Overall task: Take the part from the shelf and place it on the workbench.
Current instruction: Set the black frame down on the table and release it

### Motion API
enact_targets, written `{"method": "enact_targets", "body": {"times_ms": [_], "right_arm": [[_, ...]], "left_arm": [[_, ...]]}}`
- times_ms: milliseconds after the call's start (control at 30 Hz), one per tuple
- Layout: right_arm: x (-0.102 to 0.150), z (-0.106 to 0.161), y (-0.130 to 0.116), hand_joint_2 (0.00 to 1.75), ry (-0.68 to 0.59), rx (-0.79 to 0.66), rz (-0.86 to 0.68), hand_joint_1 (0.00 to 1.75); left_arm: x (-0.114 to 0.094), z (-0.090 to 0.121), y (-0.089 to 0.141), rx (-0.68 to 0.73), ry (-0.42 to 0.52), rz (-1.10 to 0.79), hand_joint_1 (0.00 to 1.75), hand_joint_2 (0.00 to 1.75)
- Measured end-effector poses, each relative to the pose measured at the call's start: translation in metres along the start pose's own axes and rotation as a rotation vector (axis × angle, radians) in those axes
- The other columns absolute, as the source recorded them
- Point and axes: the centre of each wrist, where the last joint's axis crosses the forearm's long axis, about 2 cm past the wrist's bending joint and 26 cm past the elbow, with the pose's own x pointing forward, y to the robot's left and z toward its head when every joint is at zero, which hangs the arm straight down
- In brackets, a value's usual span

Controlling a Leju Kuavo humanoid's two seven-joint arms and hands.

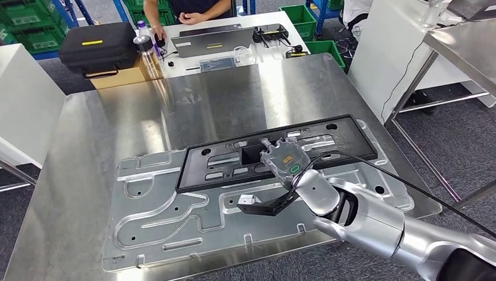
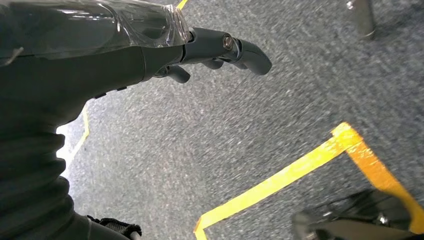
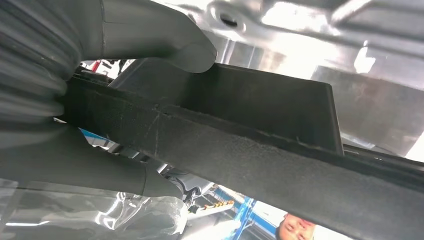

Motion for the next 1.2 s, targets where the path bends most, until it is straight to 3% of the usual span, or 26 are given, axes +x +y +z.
{"method": "enact_targets", "body": {"times_ms": [133, 267, 400, 533, 1200], "right_arm": [[0.000, 0.000, -0.001, 1.75, 0.000, -0.002, 0.000, 1.75], [0.000, 0.000, 0.000, 0.00, -0.003, 0.001, -0.003, 0.00], [0.001, 0.000, 0.000, 0.00, -0.002, -0.001, -0.005, 0.00], [0.001, 0.000, 0.000, 0.00, 0.003, 0.001, -0.007, 0.00], [-0.001, 0.006, 0.011, 0.00, 0.021, 0.042, -0.014, 0.00]], "left_arm": [[0.000, 0.000, 0.000, 0.000, -0.002, -0.001, 0.00, 1.75], [-0.001, 0.000, -0.001, -0.003, -0.007, -0.003, 0.00, 1.75], [0.001, 0.000, 0.000, 0.005, -0.027, -0.010, 0.00, 1.75], [0.001, 0.000, 0.000, 0.020, -0.044, -0.012, 0.00, 0.00], [0.002, 0.000, 0.000, 0.003, -0.084, -0.037, 0.00, 0.00]]}}
